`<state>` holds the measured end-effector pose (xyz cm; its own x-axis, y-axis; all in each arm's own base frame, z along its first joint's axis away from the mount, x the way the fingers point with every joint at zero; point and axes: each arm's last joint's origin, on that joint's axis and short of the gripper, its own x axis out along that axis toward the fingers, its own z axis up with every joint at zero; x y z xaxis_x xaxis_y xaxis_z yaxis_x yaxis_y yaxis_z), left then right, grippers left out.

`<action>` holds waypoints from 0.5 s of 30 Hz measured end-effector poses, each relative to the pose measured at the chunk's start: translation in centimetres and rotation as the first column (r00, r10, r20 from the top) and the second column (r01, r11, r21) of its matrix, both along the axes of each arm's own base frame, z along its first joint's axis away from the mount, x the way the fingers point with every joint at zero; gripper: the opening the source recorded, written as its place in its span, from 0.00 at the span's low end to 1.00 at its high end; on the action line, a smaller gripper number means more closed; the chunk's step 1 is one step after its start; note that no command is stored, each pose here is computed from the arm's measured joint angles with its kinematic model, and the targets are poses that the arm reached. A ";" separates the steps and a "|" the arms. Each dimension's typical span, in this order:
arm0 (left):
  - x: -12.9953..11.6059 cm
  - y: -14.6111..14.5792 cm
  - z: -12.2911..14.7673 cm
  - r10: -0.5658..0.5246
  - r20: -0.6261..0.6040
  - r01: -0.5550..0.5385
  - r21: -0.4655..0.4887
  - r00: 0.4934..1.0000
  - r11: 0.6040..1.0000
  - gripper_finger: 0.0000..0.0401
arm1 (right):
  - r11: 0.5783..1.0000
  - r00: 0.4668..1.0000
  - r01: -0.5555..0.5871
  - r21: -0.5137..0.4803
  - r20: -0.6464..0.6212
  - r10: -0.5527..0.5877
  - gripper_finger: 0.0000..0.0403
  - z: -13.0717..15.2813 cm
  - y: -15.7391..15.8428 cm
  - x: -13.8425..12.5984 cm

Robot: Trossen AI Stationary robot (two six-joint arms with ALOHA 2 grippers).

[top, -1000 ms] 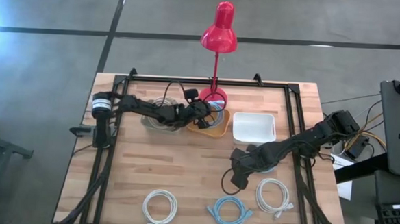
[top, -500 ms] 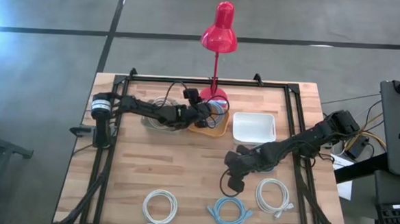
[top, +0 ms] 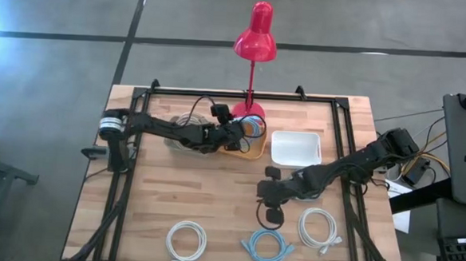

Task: Sort HDMI cables
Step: Put the middle left blue hdmi cable into the orange bin, then put the bottom blue hdmi cable into the orange bin

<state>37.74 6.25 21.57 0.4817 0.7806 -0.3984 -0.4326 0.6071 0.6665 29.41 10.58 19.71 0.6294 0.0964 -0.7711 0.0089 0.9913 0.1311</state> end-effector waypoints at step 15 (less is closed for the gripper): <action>-2.5 -1.3 6.6 -0.162 0.275 0.207 -0.143 0.948 0.968 0.45 | 0.980 0.999 -0.009 0.200 -0.038 0.017 0.37 0.0 2.9 -0.7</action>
